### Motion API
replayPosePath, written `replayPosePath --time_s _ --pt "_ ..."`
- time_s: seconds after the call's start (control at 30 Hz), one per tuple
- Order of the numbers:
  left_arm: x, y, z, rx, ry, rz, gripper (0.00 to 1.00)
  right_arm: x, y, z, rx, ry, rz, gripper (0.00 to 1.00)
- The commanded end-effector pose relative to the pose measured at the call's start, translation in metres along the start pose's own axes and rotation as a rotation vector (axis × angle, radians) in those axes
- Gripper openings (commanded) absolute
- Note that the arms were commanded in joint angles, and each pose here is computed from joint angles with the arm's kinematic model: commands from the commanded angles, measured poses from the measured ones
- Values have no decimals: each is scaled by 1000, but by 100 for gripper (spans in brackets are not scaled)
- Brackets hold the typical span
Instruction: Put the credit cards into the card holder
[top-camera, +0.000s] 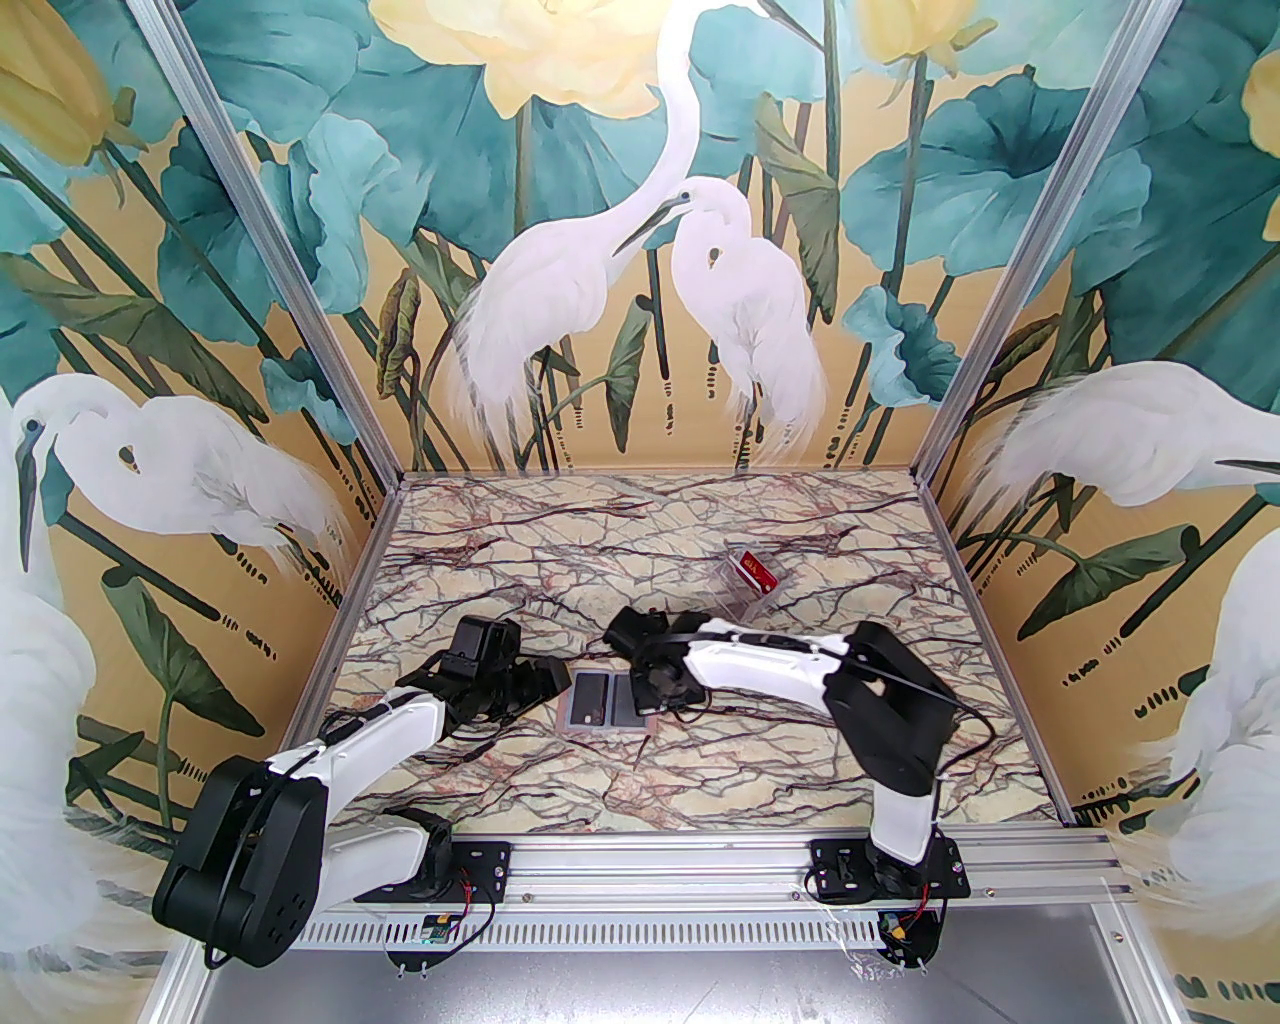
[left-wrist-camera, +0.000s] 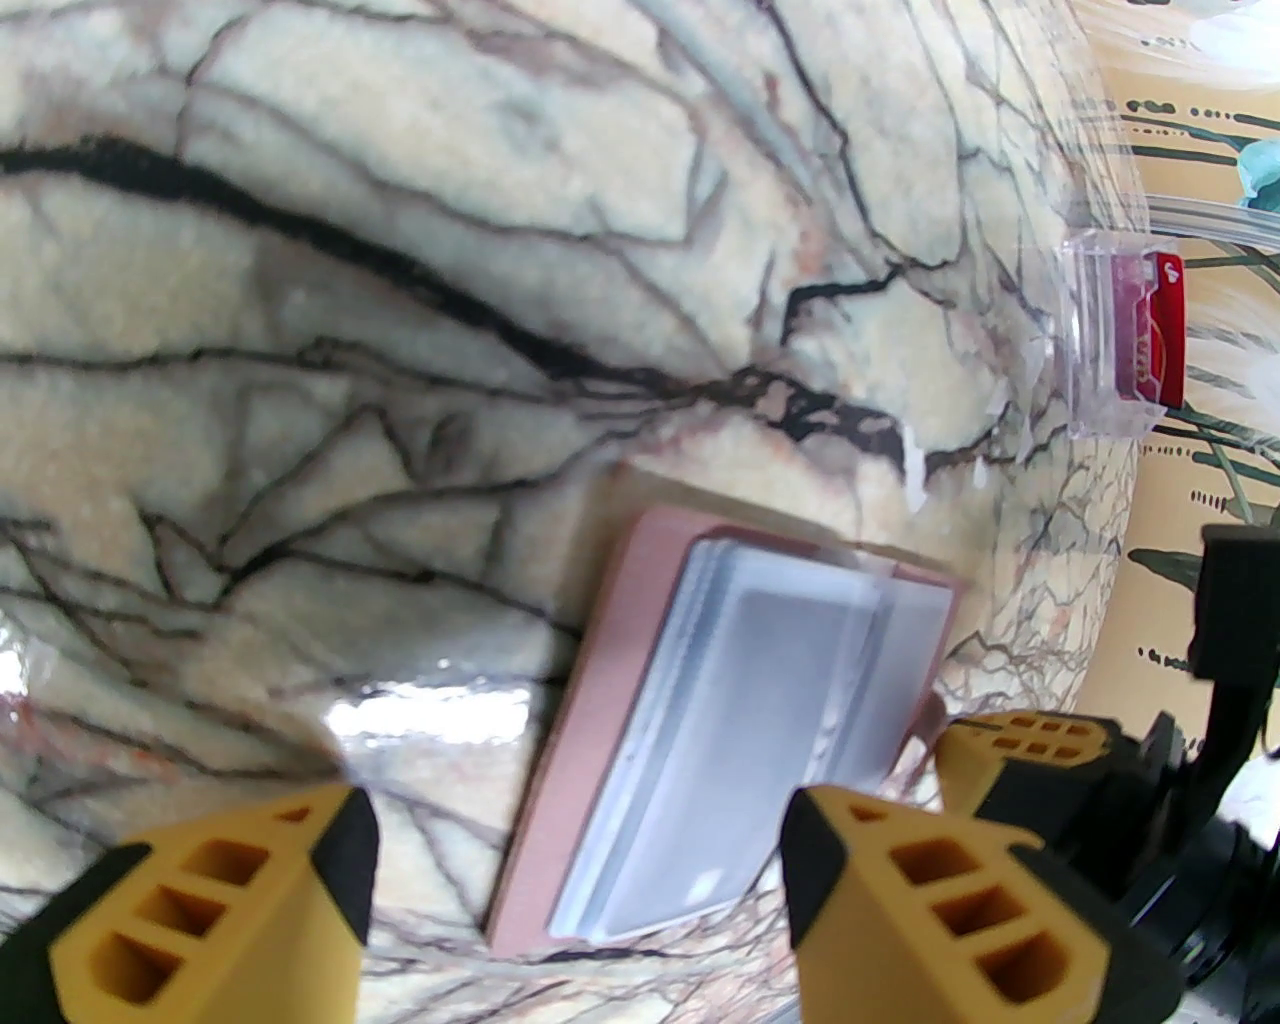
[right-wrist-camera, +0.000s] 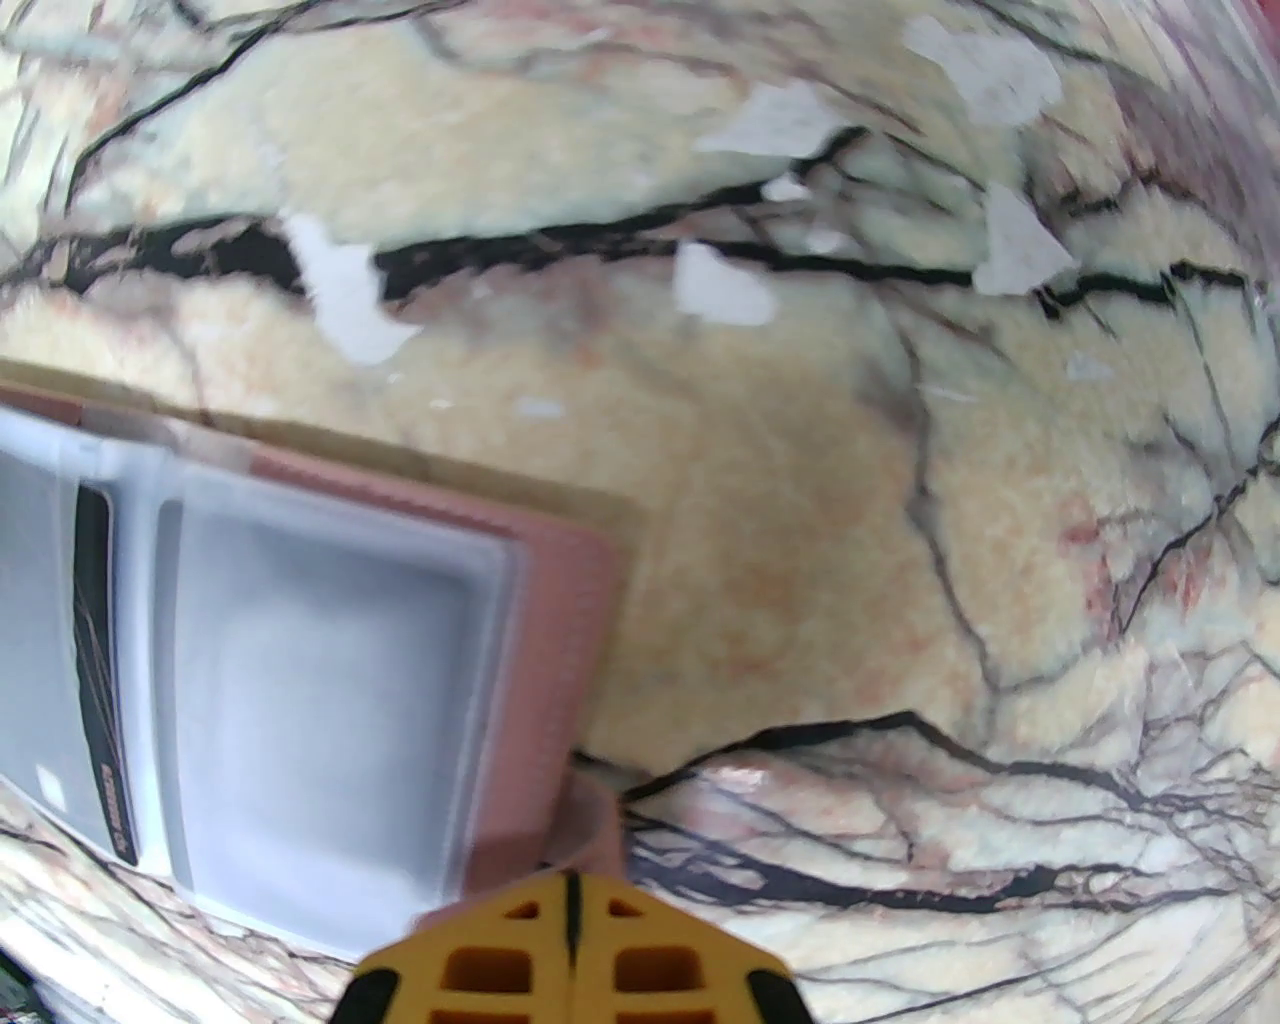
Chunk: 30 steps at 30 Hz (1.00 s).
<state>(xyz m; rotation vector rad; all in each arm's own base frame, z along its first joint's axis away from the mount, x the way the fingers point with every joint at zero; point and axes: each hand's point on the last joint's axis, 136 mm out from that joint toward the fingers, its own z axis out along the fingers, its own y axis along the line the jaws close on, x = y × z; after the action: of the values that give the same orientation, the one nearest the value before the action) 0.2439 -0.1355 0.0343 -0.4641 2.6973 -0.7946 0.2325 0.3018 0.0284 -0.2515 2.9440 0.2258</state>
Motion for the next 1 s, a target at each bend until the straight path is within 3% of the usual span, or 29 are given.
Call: replayPosePath --time_s 0.0,0.3,0.53,0.87,0.9,0.97 --pt "8 2 10 -12 25 8 72 -8 15 -1 -143 -19 26 0" --pt "18 -11 25 3 77 37 68 -5 16 12 -193 9 52 0" --pt "22 -50 23 168 103 79 61 -4 14 19 -201 20 70 0" --pt "25 -50 22 158 106 89 58 -7 7 6 -191 -1 83 0" --pt "24 -48 22 149 100 89 58 -8 5 2 -181 -9 85 2" --pt "22 -47 20 134 88 92 59 -10 1 -9 -156 -27 94 17"
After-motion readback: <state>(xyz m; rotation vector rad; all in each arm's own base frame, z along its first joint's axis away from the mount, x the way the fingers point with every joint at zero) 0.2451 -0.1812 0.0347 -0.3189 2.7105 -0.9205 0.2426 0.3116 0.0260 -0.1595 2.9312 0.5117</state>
